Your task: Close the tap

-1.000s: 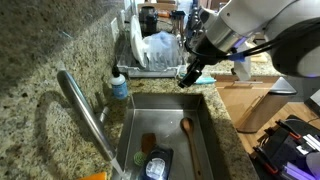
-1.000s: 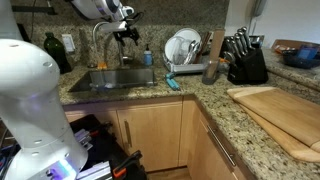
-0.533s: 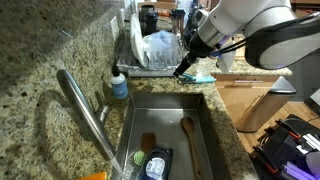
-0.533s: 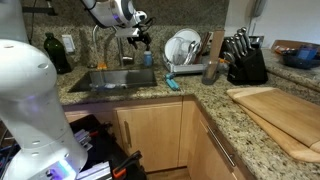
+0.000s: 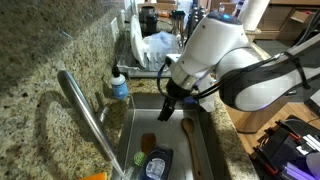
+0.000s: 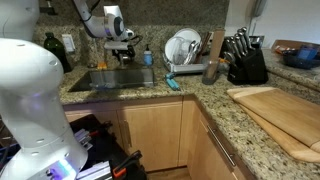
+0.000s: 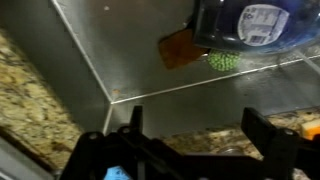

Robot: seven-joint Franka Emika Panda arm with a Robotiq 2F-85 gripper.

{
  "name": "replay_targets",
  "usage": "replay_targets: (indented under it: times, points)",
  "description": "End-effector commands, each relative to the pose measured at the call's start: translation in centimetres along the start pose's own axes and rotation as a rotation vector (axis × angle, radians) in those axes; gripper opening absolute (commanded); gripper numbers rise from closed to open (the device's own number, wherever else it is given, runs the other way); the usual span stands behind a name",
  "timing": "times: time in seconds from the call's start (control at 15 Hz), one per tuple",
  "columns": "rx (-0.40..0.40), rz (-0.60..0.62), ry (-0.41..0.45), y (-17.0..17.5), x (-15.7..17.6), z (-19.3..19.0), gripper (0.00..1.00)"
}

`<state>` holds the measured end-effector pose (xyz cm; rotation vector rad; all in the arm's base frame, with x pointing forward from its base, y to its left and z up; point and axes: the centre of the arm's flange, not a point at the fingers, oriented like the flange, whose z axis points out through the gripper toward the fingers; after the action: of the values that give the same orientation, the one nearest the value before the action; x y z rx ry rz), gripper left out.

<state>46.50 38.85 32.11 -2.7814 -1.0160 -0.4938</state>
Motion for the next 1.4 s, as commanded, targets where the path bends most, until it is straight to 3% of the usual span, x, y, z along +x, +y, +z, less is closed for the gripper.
replay_targets:
  times: [0.0,0.27,0.33,0.4,0.6,1.07,1.2,1.27,1.33]
  points:
    - [0.082,-0.081,0.033,-1.5,5.0,4.6,1.0]
    - [0.091,-0.072,0.108,-0.3,6.9,8.4,1.0]
    - [0.086,-0.073,0.128,-0.1,6.9,7.9,1.0]
    - [0.084,-0.058,0.09,-0.5,5.3,7.2,1.0]
    - [0.085,-0.053,0.112,0.1,6.1,7.8,1.0]
    - [0.01,-0.089,0.511,-2.6,9.0,10.1,1.0]
    - [-0.074,-0.093,0.549,-3.1,9.6,10.6,1.0]
    - [-0.008,-0.099,0.504,-2.1,8.4,9.2,1.0]
    - [-0.023,-0.103,0.513,-2.3,8.7,9.4,1.0]
